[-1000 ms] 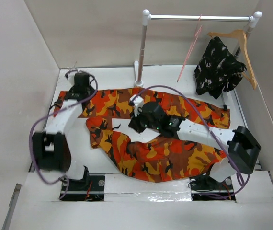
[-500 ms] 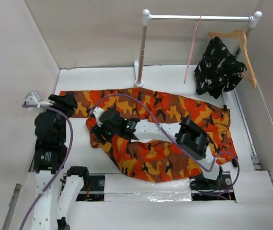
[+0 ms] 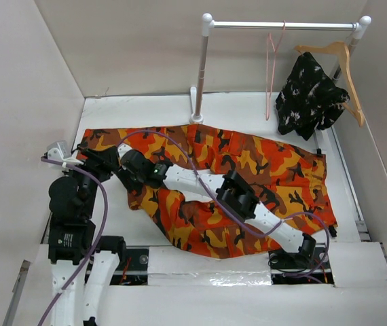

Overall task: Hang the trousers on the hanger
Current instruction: Flatten out the trousers at the center of the board.

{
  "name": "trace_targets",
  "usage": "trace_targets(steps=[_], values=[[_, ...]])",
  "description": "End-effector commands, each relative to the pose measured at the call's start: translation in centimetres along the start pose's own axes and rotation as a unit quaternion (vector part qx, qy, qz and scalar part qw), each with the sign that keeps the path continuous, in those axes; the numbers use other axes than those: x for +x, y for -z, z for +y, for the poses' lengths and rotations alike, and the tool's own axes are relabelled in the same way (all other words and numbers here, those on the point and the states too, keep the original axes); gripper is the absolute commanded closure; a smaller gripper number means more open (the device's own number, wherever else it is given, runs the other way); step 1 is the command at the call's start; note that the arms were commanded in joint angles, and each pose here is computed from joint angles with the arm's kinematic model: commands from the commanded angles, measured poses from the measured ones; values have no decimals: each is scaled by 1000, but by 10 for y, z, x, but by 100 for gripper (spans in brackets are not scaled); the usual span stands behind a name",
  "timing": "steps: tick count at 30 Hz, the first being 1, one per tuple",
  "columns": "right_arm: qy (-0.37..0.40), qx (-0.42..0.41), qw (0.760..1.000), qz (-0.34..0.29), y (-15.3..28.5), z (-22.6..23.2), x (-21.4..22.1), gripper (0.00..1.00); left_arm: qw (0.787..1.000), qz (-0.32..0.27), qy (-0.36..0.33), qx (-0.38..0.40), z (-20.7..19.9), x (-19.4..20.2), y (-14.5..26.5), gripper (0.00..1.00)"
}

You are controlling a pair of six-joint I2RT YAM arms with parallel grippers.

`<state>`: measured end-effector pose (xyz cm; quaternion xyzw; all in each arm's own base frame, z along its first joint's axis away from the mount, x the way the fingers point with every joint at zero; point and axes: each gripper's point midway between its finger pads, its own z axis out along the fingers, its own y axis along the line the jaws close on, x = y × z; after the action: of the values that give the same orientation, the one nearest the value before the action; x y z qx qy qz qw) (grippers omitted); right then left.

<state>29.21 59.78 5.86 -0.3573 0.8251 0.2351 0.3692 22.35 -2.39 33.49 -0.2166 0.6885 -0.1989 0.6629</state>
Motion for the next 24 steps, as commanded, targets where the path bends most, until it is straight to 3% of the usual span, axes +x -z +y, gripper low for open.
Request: trace_targets(steps=[1,2,3,5,6,8,9,11,12,15,16,17,20,24], values=[[-35,5,999,-10,-4,-8,-13,41,999,16,-28,31,-6,9,-1,44],[-39,3,999,-11,-5,-7,-13,43,999,19,-30,28,-4,12,-2,44],[-41,3,999,-11,-4,-7,-14,67,999,19,-33,26,-2,13,-2,44],[-46,-2,998,-31,9,-4,-32,83,999,20,-40,22,0,14,-3,44],[-45,-10,998,-36,11,-3,-29,100,999,19,-42,18,3,15,-3,44],[-44,-15,998,-48,29,-2,-41,100,999,19,-41,13,5,16,-3,44],[-44,-43,994,-94,60,10,-80,100,999,18,-38,11,6,16,-3,44],[-32,-56,993,-100,86,11,-83,100,999,20,-35,9,6,16,-4,43],[-30,-81,985,-149,134,20,-122,100,999,27,-35,5,7,18,-6,43],[-22,-84,982,-168,181,6,-125,100,999,20,-29,-11,9,12,-11,42],[-28,-85,975,-201,221,-4,-145,100,999,20,-27,-8,7,11,-12,40],[-38,-93,978,-181,221,-15,-125,100,1000,18,-24,-1,2,8,-13,40],[-72,-100,973,-198,248,-74,-125,100,999,42,-14,9,-2,17,-22,40],[-133,-62,981,-126,220,-158,-45,100,997,79,-9,-1,8,44,-44,42]])
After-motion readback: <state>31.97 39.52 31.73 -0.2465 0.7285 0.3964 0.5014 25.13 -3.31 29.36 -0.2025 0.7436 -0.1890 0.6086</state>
